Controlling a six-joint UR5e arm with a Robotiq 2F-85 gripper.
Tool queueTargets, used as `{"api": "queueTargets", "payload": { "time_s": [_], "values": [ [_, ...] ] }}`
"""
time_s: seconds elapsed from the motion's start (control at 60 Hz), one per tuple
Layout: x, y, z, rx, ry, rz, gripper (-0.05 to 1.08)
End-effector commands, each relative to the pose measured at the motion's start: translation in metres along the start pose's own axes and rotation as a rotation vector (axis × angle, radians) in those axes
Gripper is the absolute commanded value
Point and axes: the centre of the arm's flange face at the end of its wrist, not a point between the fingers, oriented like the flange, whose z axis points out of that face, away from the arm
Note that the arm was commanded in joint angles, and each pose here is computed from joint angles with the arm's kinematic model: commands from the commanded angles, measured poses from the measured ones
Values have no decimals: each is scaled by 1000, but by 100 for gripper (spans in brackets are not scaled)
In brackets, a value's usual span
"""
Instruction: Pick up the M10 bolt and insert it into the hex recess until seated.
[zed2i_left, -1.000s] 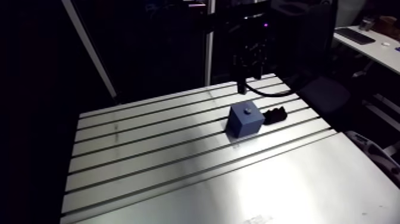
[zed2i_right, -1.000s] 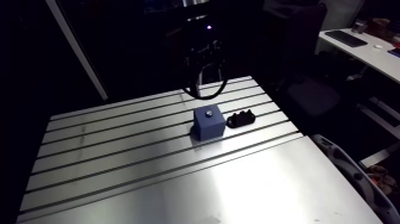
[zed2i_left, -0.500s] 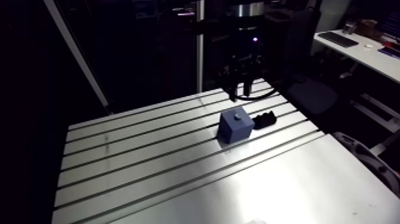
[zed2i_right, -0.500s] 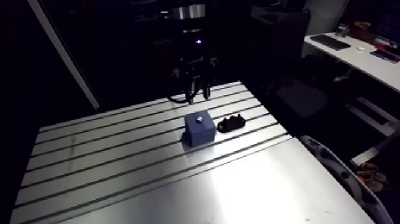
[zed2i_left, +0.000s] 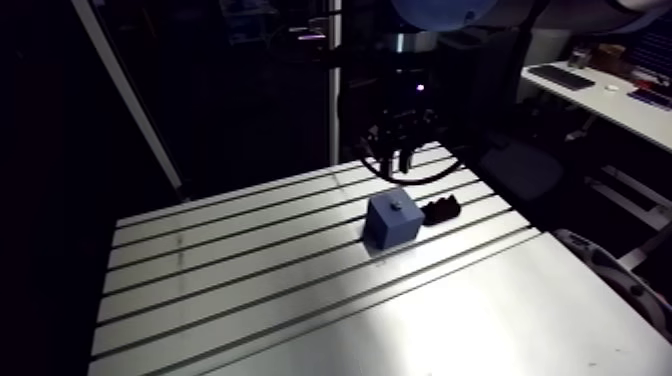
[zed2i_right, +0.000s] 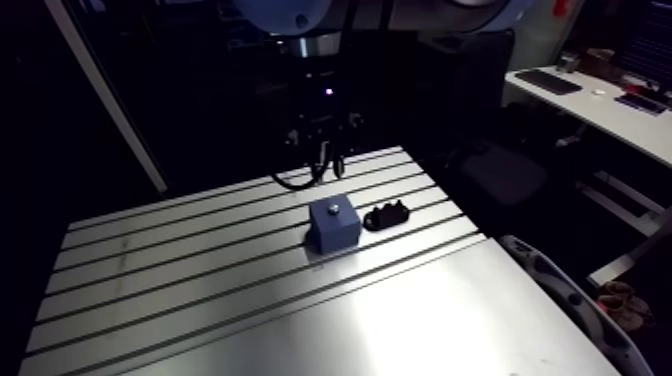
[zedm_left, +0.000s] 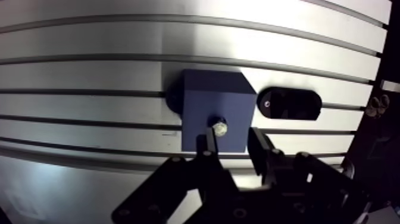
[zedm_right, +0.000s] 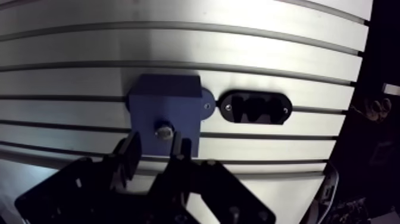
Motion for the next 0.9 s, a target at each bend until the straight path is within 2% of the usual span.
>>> {"api": "queueTargets", "payload": {
  "time_s": [0.017,0.65,0.767,0.9],
  "values": [
    [-4,7,4,9,2,7,54],
    [-10,-1,26,31,-38,5,57],
    [-8,2,25,22,-18,8,57],
    [-7,3,24,19,-14,9,57]
  ]
}}
